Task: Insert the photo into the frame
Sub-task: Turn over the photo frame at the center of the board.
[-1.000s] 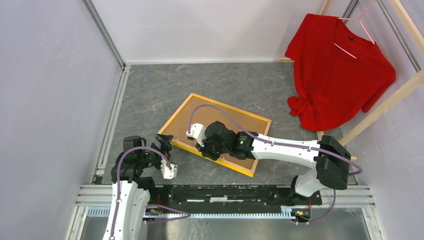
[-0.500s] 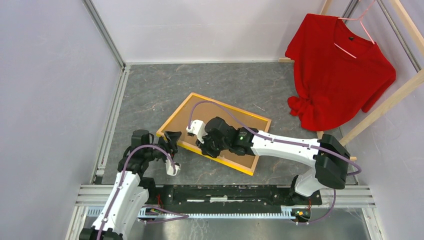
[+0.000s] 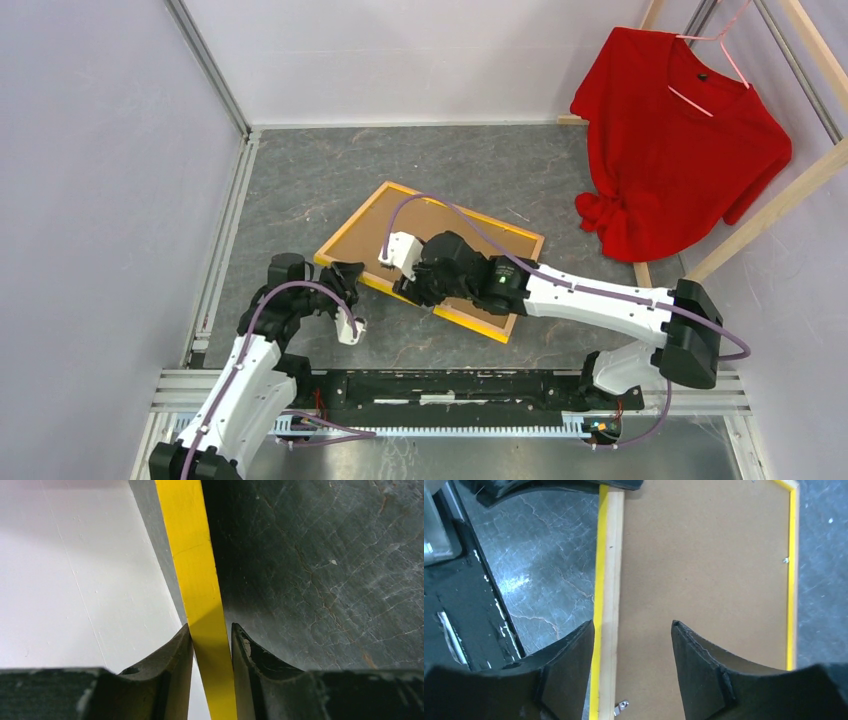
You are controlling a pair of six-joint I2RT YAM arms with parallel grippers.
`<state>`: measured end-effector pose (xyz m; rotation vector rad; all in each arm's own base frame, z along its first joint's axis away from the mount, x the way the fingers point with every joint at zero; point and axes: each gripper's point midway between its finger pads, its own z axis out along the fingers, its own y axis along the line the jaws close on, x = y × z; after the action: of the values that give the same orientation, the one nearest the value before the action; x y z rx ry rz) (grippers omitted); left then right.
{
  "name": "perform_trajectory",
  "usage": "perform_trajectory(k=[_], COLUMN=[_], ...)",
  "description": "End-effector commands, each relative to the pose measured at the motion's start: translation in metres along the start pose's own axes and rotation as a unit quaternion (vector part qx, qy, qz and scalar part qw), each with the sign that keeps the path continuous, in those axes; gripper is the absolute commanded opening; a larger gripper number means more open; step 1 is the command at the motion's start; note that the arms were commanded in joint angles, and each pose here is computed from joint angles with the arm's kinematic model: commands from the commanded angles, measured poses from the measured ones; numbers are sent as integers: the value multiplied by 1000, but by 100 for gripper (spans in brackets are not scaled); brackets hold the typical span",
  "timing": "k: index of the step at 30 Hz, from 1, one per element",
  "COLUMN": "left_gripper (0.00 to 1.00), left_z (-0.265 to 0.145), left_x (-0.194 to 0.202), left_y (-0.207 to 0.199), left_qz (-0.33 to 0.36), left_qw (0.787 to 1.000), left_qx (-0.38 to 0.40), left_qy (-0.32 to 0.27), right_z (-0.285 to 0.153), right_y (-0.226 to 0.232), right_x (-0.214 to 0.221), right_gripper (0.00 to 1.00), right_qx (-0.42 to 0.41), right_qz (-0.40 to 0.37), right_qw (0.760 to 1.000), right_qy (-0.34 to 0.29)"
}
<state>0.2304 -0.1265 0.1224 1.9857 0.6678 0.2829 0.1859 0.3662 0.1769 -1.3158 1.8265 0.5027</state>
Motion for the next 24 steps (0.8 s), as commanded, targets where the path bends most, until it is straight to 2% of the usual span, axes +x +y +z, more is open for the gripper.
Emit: perform_trajectory(k=[1,7,8,13,19,24], left_gripper=[35,34,34,33,31,31], left_z=[-13,-16,-17,-19,-22,-22], left_x=[8,11,11,11,12,12], left_y=[50,59,60,65,68,67], left_qz=[5,-33,-35,-43,-57,-56], left_qw=[998,997,997,996,995,996], left_qx=[-57,-64,-65,-71,-71,-70], left_qy=[18,21,22,24,27,28], right_z=[-15,-14,-13,-8,0,-7], right_y=[-4,1,4,1,-15,-27], right_x=[-13,12,14,22,38,38], right_gripper=[65,74,79,81,79,67], right_qx=[62,115,120,158,212,255], right_qz=[-83,-142,-153,-177,-196,-195], right_qw=[995,982,980,969,953,944], right_qy=[0,46,51,73,94,76])
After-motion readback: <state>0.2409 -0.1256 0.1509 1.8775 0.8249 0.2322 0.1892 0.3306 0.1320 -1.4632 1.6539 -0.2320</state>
